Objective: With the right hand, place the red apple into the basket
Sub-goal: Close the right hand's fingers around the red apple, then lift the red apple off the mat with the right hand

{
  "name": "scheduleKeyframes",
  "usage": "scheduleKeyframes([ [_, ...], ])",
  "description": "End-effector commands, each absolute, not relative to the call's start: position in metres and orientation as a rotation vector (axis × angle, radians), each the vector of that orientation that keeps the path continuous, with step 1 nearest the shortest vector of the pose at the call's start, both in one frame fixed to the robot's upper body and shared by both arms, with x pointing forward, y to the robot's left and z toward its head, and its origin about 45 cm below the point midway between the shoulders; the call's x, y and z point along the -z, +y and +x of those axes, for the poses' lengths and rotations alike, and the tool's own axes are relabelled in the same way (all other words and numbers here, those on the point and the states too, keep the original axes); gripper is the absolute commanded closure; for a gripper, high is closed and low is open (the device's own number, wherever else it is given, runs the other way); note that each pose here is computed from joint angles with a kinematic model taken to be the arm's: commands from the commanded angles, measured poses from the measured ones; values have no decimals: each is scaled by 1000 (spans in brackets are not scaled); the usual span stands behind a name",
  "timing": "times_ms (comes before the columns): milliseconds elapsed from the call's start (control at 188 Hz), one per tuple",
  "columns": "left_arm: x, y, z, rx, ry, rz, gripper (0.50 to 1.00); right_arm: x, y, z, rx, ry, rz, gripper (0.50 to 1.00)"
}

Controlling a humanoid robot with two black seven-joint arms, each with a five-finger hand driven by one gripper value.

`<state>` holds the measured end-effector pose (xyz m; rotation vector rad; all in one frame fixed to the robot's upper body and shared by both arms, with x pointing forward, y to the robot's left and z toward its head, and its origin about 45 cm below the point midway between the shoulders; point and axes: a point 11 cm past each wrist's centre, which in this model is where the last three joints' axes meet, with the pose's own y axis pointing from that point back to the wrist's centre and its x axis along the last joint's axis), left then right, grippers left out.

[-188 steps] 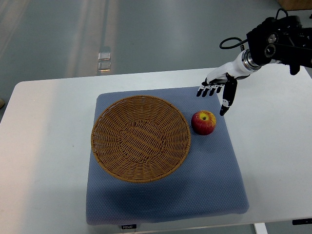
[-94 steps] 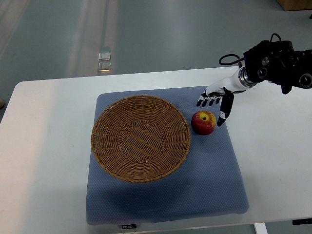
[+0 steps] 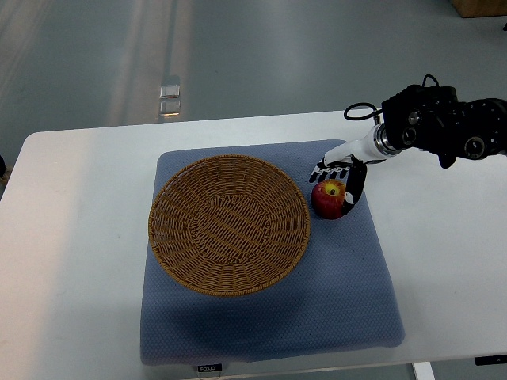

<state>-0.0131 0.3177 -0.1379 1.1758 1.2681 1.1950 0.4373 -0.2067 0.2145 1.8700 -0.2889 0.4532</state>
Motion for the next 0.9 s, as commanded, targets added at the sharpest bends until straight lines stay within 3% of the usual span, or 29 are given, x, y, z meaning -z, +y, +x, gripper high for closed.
scheduleKeyframes([
  [0,138,318,-13,-1196,1269,1176,500,-213,-206,438,-456,-293,1868,576],
  [399,138,318,-13,-1196,1269,1176,500,-206,-209,436,-443,-292,1866,601],
  [405,138,318,-13,-1196,1269,1176,500,-204,-209,436,-443,-297,1867,662],
  [506,138,318,-13,-1196,1269,1176,500,-205,-209,436,-448,-304,1868,681],
  [511,138,318,-13,-1196,1269,1176,500,-205,-210,437,-451,-309,1866,735],
  [522,138,318,-13,-1196,1269,1176,500,-203,-211,436,-448,-308,1864,754],
  [585,138,319,-13,-1197,1268,1177,500,-199,-211,436,-449,-305,1856,809],
  [676,138,320,-14,-1200,1267,1180,500,-196,-213,437,-462,-301,1841,844],
  [894,138,321,-14,-1202,1266,1182,500,-205,-221,442,-478,-327,1826,867],
])
